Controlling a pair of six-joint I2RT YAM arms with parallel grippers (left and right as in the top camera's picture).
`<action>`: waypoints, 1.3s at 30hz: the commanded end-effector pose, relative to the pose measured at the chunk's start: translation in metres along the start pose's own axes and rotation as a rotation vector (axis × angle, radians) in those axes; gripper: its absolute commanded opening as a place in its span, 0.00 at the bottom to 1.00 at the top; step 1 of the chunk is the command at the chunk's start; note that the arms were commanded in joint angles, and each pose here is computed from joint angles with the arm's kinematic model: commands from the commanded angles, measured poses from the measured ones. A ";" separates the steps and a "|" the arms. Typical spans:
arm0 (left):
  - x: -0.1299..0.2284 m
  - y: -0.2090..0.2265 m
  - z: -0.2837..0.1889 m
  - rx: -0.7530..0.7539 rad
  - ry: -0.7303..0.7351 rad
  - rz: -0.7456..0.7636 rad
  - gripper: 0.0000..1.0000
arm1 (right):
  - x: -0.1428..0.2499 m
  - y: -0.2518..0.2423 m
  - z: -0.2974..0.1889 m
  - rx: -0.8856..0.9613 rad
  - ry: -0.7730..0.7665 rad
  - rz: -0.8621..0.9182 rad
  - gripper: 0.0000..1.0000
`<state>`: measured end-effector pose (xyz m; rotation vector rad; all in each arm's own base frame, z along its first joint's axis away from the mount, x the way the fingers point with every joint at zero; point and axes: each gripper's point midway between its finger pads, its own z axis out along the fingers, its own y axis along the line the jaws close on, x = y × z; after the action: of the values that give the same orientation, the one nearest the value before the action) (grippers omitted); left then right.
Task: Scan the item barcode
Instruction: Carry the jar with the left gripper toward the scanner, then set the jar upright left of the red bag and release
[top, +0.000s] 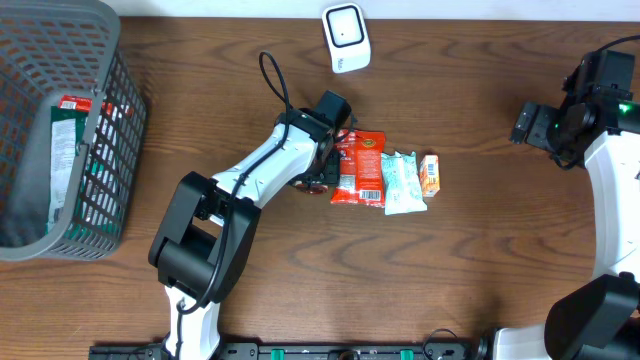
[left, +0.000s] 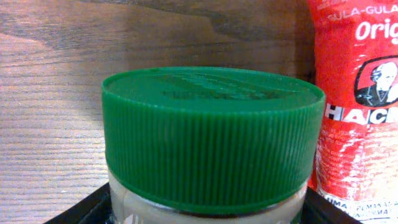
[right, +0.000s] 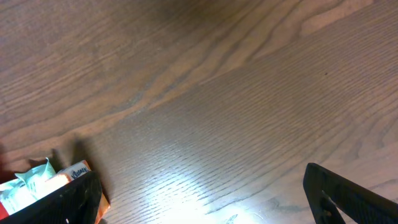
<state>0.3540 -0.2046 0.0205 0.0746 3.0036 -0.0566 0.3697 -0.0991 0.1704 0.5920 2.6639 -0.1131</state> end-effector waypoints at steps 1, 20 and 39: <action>-0.003 -0.001 -0.003 0.003 -0.010 -0.010 0.71 | -0.003 -0.001 -0.003 0.003 -0.011 0.001 0.99; -0.019 -0.007 -0.044 0.054 -0.108 0.005 0.87 | -0.003 -0.001 -0.003 0.003 -0.011 0.001 0.99; -0.027 -0.008 -0.111 0.121 -0.243 0.013 0.87 | -0.003 -0.001 -0.003 0.003 -0.011 0.001 0.99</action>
<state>0.3629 -0.2100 0.1145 0.0712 2.7920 -0.2150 0.3697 -0.0991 0.1704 0.5920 2.6639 -0.1131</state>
